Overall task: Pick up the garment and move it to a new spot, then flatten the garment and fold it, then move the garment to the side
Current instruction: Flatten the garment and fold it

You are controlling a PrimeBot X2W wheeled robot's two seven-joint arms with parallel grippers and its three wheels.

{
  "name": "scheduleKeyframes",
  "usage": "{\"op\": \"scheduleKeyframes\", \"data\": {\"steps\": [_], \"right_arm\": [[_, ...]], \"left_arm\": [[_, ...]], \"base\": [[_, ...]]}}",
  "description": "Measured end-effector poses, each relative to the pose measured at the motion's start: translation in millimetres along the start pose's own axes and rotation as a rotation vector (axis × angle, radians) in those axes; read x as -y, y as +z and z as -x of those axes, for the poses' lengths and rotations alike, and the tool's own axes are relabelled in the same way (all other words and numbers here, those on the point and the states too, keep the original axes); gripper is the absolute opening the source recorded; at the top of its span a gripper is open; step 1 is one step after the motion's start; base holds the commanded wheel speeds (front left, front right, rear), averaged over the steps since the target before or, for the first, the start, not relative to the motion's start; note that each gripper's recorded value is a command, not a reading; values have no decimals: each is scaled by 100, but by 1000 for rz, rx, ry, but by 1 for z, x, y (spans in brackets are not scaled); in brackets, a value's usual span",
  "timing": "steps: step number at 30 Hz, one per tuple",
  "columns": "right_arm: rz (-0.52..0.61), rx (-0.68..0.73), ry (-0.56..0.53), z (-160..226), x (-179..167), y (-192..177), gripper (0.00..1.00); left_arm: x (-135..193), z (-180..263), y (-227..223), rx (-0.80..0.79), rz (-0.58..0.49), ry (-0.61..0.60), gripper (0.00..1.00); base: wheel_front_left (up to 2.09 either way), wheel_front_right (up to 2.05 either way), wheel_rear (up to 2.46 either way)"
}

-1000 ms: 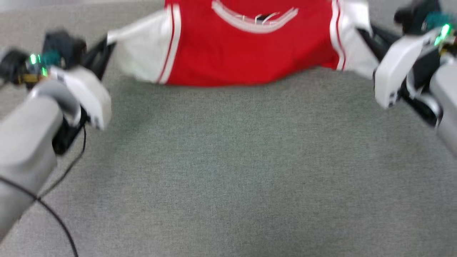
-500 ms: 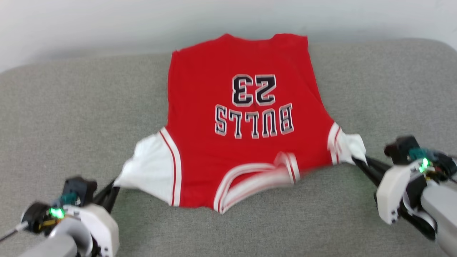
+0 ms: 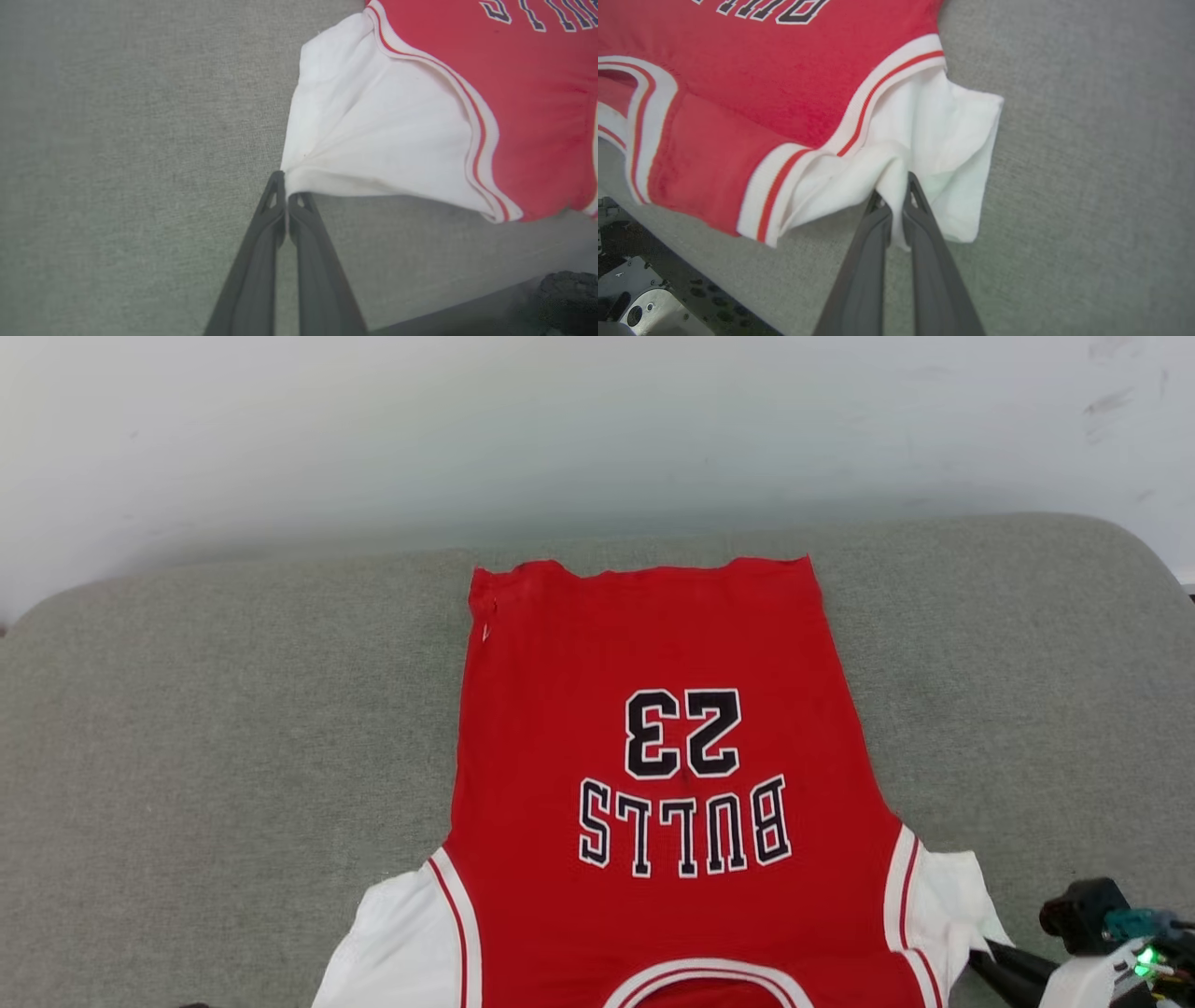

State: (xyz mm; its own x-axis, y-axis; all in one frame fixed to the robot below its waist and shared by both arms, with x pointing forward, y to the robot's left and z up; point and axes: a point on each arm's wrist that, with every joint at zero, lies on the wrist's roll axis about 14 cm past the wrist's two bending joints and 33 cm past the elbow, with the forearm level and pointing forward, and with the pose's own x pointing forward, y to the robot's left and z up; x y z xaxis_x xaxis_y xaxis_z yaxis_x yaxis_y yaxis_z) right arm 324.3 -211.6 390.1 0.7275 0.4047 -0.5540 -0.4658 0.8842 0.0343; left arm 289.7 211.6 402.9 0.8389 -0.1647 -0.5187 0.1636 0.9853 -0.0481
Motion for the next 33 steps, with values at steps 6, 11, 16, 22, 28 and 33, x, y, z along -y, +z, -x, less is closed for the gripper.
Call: {"op": "scheduleKeyframes", "data": {"steps": [6,11,16,22,28,33], "right_arm": [[-49,-23,-2,8,-5,-12,0],[-56,38,-27,4,2,6,100],[30,289,-136,9,54,101,100],[170,448,-201,10,85,201,100],[245,426,-199,-18,90,270,100],[225,218,-165,-69,93,279,100]], "left_arm": [[5,9,-6,10,26,6,0],[14,7,3,49,26,-15,0],[20,0,28,128,4,-24,0],[19,-11,48,183,16,-14,0],[17,-27,59,209,8,-10,0],[16,-43,61,213,5,-14,0]], "base": [[0,0,0],[0,0,0],[0,0,0],[0,0,0],[0,0,0],[0,0,0]]}}
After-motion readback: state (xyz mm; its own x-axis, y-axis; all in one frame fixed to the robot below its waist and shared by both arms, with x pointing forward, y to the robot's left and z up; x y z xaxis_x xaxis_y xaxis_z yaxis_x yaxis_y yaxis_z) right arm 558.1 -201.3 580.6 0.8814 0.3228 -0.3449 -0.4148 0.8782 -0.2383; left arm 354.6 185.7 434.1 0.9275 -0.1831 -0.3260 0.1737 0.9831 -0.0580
